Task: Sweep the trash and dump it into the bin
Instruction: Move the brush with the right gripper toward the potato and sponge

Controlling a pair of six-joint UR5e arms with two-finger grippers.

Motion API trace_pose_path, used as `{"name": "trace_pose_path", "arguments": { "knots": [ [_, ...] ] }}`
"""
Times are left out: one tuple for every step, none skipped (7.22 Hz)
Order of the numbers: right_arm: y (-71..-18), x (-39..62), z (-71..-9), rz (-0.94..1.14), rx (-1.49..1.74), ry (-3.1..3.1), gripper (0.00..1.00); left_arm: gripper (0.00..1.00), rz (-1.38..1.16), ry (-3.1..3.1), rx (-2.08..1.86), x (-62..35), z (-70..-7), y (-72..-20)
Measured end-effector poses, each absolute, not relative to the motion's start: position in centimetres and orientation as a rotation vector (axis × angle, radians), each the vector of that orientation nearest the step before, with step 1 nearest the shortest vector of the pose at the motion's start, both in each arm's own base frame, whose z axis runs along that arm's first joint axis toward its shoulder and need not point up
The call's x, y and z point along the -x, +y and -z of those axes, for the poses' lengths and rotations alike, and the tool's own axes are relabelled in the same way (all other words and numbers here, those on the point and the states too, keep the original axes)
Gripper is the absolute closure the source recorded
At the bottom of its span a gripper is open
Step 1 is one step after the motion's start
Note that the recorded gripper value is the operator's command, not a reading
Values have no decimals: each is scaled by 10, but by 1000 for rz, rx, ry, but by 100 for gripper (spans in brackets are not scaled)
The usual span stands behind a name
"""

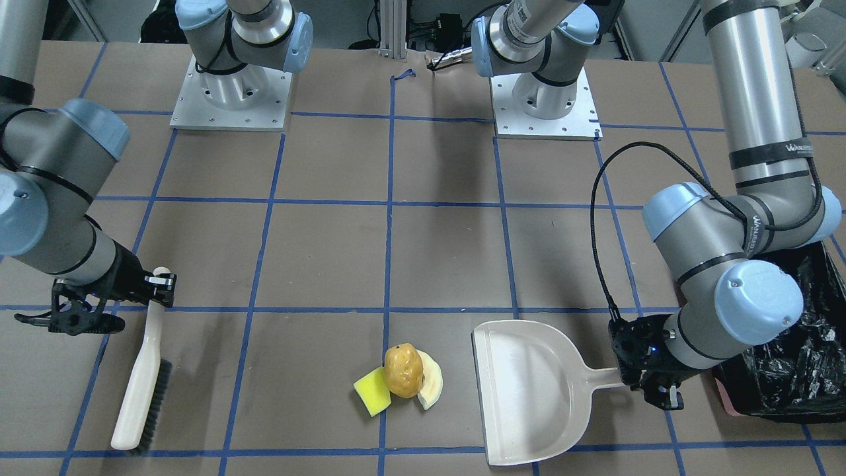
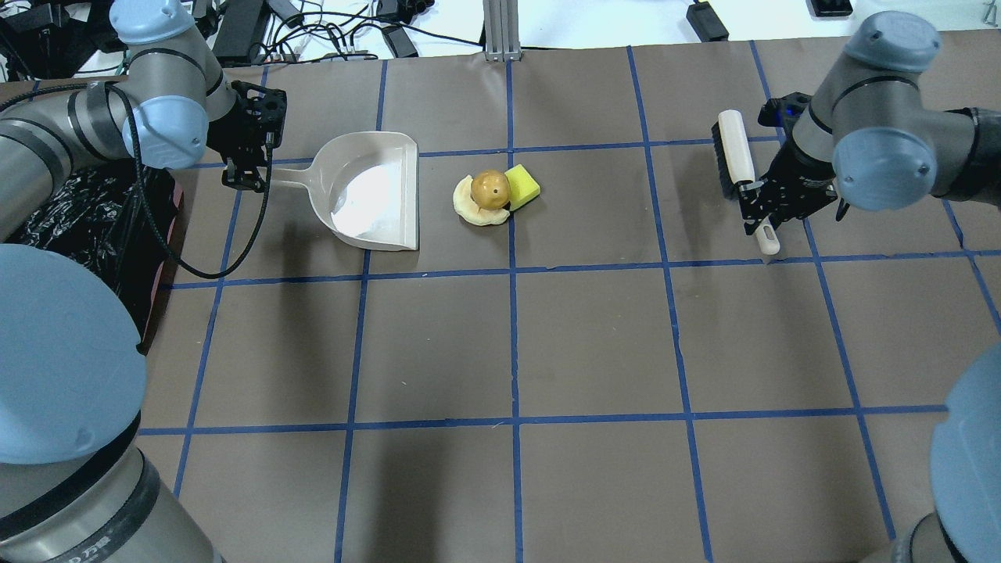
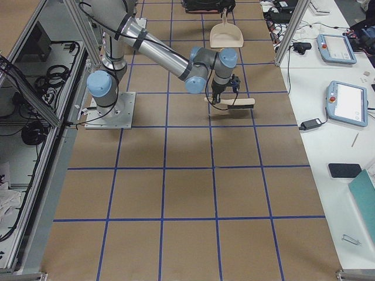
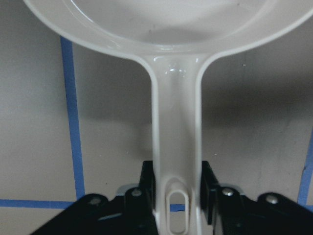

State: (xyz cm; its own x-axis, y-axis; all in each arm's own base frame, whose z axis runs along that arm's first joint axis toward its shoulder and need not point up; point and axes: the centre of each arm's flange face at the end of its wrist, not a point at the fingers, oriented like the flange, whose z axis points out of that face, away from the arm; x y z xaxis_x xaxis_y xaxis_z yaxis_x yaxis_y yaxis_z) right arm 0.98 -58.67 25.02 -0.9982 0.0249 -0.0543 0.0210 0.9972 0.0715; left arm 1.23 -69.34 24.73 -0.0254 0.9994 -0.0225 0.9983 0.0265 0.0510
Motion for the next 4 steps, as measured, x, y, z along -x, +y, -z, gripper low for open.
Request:
{"name": "trace_pose_path", "arguments": {
  "knots": [
    [-590, -42, -255, -96, -43, 3090, 100, 73, -33, 2214, -2157, -12, -246, -694],
    [-592, -75, -259, -87, -42, 3095, 100, 73, -34, 2214, -2158, -12, -246, -694],
    [-594, -106, -257, -94, -35, 3097, 100, 73, -35, 2213, -2160, -11, -246, -693],
    [-595, -133, -254, -111, -7, 3093, 100, 73, -37, 2215, -2163, -10, -246, -691]
  ]
}}
